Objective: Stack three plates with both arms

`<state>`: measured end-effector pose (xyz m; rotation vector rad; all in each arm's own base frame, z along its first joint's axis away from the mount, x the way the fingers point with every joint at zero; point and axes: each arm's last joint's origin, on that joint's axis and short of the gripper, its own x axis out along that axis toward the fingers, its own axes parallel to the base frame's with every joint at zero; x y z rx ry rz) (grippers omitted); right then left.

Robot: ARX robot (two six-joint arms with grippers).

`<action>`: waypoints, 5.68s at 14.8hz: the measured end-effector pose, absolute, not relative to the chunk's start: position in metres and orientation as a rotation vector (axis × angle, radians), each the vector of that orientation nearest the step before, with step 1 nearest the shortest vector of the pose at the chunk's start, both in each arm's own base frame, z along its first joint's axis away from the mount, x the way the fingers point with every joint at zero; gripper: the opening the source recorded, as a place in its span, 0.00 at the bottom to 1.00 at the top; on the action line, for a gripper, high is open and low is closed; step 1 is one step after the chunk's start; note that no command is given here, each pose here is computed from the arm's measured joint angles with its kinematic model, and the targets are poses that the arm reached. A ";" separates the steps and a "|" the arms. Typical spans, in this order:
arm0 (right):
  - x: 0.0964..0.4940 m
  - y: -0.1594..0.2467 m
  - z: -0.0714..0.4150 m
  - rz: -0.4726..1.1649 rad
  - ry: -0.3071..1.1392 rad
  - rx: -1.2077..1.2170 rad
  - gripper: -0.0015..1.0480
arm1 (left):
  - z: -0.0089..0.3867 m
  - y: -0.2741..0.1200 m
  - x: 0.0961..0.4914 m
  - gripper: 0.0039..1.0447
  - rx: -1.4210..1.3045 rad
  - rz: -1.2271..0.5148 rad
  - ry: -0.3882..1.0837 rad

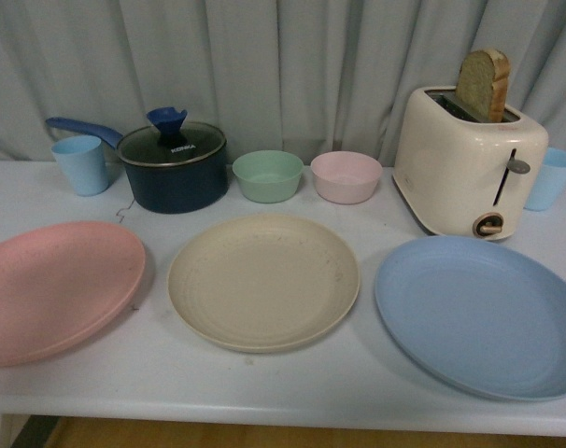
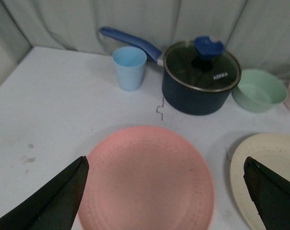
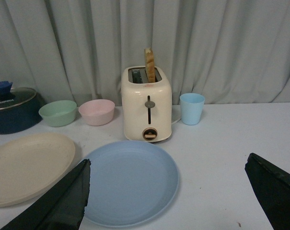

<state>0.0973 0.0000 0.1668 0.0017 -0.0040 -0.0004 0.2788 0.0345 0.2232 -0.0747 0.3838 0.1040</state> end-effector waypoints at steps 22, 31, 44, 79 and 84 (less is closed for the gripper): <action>0.097 0.000 0.167 0.000 -0.004 0.002 0.94 | 0.059 0.140 0.343 0.94 -0.180 0.199 0.742; 0.097 0.000 0.167 0.000 -0.004 0.001 0.94 | 0.043 0.123 0.340 0.30 -0.193 0.186 0.798; 0.097 0.000 0.167 0.000 -0.004 0.001 0.94 | 0.223 0.041 0.351 0.02 0.029 0.022 0.444; 0.097 0.000 0.167 0.000 -0.004 0.002 0.94 | 0.192 -0.009 0.167 0.15 -0.017 -0.006 0.025; 0.097 0.000 0.167 0.000 -0.004 0.001 0.94 | 0.181 0.000 0.144 0.01 -0.015 0.000 0.013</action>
